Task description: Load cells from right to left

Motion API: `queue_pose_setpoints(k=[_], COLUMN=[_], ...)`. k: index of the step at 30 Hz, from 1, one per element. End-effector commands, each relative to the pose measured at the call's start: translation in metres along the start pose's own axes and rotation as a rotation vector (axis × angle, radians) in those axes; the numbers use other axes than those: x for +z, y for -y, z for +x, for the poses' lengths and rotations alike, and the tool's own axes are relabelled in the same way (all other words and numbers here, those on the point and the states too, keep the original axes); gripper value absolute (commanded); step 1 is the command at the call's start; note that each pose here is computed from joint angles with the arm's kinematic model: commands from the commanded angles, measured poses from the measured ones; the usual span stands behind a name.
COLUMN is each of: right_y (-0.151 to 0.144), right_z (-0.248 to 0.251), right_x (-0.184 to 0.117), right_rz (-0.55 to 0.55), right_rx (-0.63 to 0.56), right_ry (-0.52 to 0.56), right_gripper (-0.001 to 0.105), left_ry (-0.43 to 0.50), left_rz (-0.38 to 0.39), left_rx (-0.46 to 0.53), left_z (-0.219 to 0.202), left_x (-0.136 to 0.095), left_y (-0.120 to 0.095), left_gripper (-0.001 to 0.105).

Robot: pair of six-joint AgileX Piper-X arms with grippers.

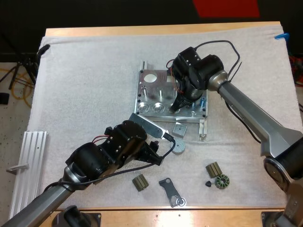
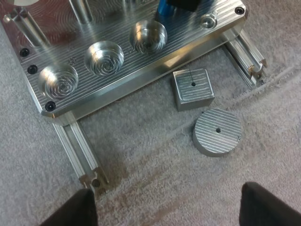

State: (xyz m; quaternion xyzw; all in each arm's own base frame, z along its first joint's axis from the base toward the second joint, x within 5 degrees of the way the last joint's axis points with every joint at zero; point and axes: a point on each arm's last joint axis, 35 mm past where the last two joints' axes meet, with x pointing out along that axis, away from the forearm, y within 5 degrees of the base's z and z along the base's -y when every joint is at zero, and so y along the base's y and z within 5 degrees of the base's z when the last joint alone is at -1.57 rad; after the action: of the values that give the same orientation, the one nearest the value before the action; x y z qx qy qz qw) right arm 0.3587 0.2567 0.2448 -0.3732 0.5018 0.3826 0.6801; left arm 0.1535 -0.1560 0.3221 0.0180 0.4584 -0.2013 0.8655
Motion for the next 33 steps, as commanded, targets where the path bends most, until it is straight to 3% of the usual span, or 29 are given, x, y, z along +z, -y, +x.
queue_pose_setpoints(k=[1, 19, 22, 24, 27, 33], right_y=[0.000, 0.001, 0.001, 0.001, 0.001, 0.001], right_z=[0.009, 0.009, 0.006, 0.003, -0.005, -0.026], right_x=[0.006, 0.007, 0.007, 0.007, 0.007, 0.006], right_rz=[0.006, 0.020, 0.020, 0.020, 0.019, 0.017], right_rx=[0.035, 0.034, 0.031, 0.028, 0.017, -0.006], right_ry=[0.053, 0.063, 0.068, 0.074, 0.093, 0.135], right_gripper=[0.008, 0.008, 0.017, 0.031, 0.042, 0.042], left_ry=[0.014, 0.031, 0.031, 0.033, 0.033, 0.033], left_rz=[-0.003, 0.003, 0.014, 0.017, 0.017, 0.017], left_rx=[0.013, 0.005, 0.006, 0.005, 0.005, 0.005], left_z=[-0.001, -0.001, -0.001, -0.001, -0.001, -0.001], left_x=[0.001, 0.003, 0.003, 0.003, 0.003, 0.003], left_y=[-0.001, 0.000, 0.000, 0.000, 0.000, 0.000], left_gripper=[0.063, 0.063, 0.063, 0.063, 0.063, 0.063])
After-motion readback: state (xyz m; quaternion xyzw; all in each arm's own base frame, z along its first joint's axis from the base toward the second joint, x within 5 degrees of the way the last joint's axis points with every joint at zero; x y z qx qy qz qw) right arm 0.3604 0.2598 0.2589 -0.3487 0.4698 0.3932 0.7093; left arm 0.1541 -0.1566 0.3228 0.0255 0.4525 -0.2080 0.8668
